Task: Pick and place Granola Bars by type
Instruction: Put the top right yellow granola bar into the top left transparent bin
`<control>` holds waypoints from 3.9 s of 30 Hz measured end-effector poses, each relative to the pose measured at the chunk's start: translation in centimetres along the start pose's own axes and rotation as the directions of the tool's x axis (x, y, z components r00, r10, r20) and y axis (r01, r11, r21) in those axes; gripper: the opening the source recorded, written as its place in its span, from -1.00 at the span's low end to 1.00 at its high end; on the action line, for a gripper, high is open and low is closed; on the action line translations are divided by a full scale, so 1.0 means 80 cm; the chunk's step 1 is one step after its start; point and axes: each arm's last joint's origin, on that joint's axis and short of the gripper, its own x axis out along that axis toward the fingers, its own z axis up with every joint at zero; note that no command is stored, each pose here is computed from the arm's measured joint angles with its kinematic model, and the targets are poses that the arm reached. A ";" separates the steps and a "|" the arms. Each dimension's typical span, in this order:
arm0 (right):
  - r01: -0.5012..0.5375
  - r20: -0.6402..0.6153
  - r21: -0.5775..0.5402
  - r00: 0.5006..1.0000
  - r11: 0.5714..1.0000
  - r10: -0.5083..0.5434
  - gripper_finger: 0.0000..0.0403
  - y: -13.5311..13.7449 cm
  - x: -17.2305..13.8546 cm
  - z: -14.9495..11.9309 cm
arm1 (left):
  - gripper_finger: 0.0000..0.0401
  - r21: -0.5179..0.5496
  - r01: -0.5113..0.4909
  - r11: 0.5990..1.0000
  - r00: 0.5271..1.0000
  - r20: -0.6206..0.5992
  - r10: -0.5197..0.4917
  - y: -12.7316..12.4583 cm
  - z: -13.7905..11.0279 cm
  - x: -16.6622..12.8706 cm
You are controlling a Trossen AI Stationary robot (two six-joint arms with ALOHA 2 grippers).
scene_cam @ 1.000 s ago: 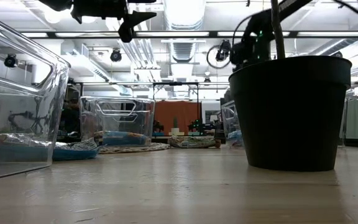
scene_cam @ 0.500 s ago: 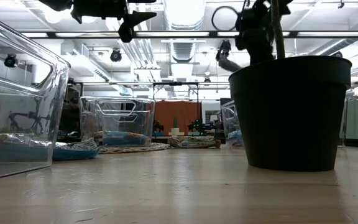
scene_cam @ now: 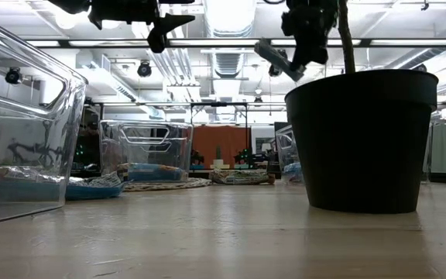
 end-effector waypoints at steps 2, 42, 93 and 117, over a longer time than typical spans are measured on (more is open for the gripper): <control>0.000 0.006 0.009 1.000 1.000 0.000 -0.96 0.006 0.000 0.003 | -0.21 0.018 0.000 1.000 1.000 0.000 0.000 0.000 0.000 0.000; -0.220 0.478 -0.116 0.842 0.968 0.249 -0.96 0.091 -0.031 0.083 | -0.07 0.155 -0.051 0.987 0.994 0.104 0.035 -0.004 0.011 0.000; -0.315 0.504 -0.150 0.791 0.937 0.347 -0.89 0.110 0.021 0.110 | -0.94 0.247 0.004 0.969 0.993 0.110 -0.032 -0.037 0.038 0.040; -0.174 0.430 -0.202 0.868 0.964 0.247 0.28 0.078 -0.061 0.079 | -1.00 0.275 -0.213 0.938 0.954 -0.149 0.260 -0.036 0.036 0.028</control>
